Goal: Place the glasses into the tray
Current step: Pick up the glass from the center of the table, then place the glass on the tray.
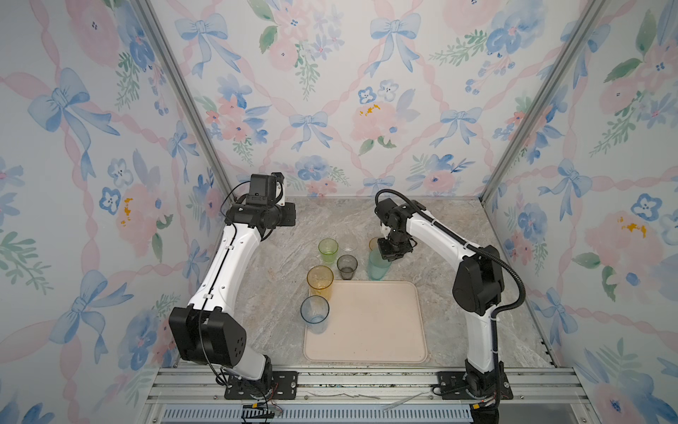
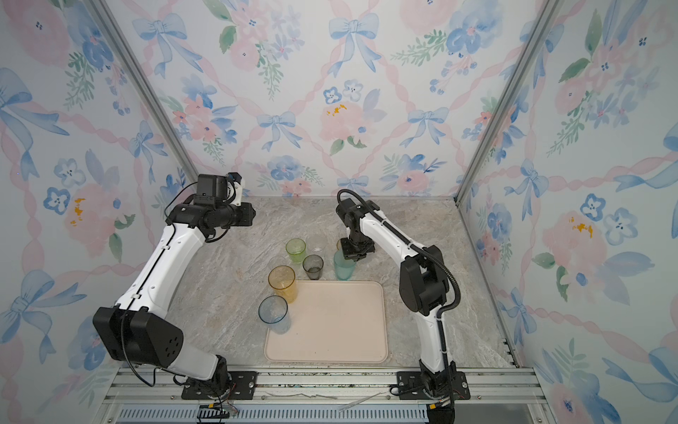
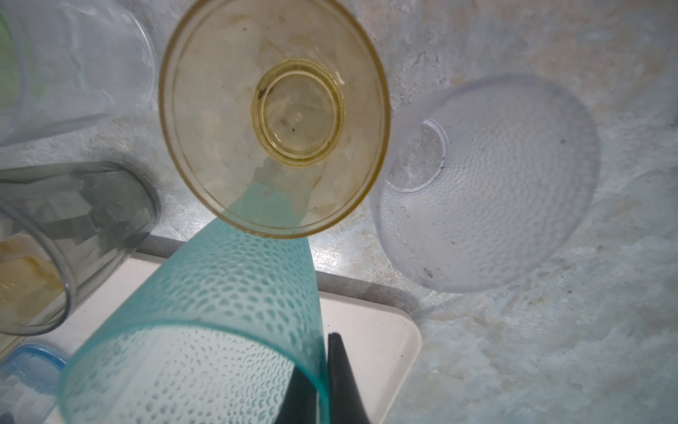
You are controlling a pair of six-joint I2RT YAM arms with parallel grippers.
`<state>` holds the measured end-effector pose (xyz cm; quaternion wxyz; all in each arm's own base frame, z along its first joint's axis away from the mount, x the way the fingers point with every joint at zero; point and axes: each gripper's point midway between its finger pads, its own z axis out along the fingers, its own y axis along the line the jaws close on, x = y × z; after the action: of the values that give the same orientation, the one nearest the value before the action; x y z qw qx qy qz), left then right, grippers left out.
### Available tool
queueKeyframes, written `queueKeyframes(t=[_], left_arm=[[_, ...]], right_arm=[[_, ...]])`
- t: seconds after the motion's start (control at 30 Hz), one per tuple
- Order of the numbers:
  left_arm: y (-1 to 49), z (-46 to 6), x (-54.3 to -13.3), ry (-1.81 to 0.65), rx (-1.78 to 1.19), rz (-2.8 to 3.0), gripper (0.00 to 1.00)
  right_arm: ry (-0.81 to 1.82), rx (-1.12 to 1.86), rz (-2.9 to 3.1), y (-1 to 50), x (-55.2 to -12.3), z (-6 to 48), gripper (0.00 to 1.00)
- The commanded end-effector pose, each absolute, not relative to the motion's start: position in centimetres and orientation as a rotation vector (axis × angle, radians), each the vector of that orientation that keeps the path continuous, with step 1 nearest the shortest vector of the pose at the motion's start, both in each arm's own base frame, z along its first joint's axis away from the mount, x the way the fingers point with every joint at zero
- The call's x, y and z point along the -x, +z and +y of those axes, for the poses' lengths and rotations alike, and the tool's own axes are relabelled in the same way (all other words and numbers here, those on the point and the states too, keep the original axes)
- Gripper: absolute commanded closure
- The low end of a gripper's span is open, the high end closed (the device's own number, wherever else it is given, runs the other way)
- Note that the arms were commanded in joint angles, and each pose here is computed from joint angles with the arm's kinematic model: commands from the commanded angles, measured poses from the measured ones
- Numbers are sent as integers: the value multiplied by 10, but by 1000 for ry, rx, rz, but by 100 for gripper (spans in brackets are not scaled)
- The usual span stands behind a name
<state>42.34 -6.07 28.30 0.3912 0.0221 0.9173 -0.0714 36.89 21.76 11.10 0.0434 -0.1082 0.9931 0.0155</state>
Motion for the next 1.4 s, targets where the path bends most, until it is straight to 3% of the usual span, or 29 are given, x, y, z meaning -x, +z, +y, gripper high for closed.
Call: queueKeyframes(t=[0.0, 0.33, 0.67, 0.93, 1.37], left_arm=[[290, -59, -427, -182, -79, 2317, 67], [288, -60, -427, -189, -79, 2319, 67], [290, -61, -425, -198, -78, 2317, 68], [292, -62, -421, -211, -78, 2311, 68], [296, -63, -412, -231, -70, 2303, 67]], right_arm=[[39, 306, 3044, 114, -369, 213, 100], [60, 328, 2927, 172, -365, 214, 100], [11, 521, 2879, 208, -316, 239, 100], [-56, 746, 2882, 197, -277, 276, 100], [-52, 909, 2896, 165, -262, 319, 100]])
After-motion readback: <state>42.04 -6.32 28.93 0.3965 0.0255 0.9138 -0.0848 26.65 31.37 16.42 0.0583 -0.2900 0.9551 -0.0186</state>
